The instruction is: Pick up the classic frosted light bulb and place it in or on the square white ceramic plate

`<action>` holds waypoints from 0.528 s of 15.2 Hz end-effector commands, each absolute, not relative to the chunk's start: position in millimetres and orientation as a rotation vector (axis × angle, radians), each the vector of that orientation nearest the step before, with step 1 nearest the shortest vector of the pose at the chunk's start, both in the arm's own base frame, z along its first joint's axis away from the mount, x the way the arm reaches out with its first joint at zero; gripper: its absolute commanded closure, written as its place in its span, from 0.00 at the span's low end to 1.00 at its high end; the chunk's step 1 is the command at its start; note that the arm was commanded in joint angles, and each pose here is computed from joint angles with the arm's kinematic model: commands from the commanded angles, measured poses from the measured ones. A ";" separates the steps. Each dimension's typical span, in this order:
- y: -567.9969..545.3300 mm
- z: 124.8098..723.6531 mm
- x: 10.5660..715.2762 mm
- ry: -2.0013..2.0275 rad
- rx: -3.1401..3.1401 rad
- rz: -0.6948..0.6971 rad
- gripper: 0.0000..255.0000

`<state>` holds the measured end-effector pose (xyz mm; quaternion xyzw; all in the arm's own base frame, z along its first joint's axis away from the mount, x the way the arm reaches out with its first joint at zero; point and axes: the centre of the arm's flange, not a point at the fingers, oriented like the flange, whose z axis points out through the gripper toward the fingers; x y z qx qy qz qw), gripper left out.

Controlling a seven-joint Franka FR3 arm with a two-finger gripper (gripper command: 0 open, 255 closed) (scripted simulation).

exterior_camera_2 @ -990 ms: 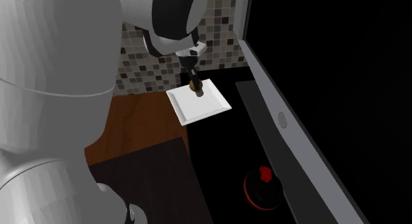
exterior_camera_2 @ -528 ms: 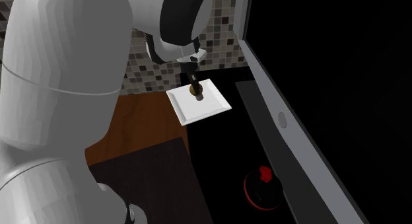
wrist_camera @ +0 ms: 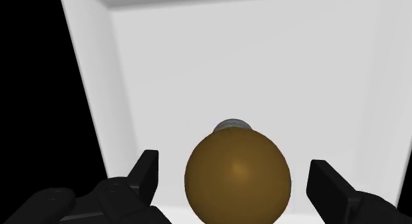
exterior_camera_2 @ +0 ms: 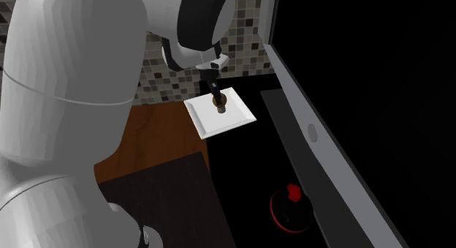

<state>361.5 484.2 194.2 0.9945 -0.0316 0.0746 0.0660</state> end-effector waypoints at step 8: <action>491.0 243.3 354.3 -0.095 2.999 0.225 0.00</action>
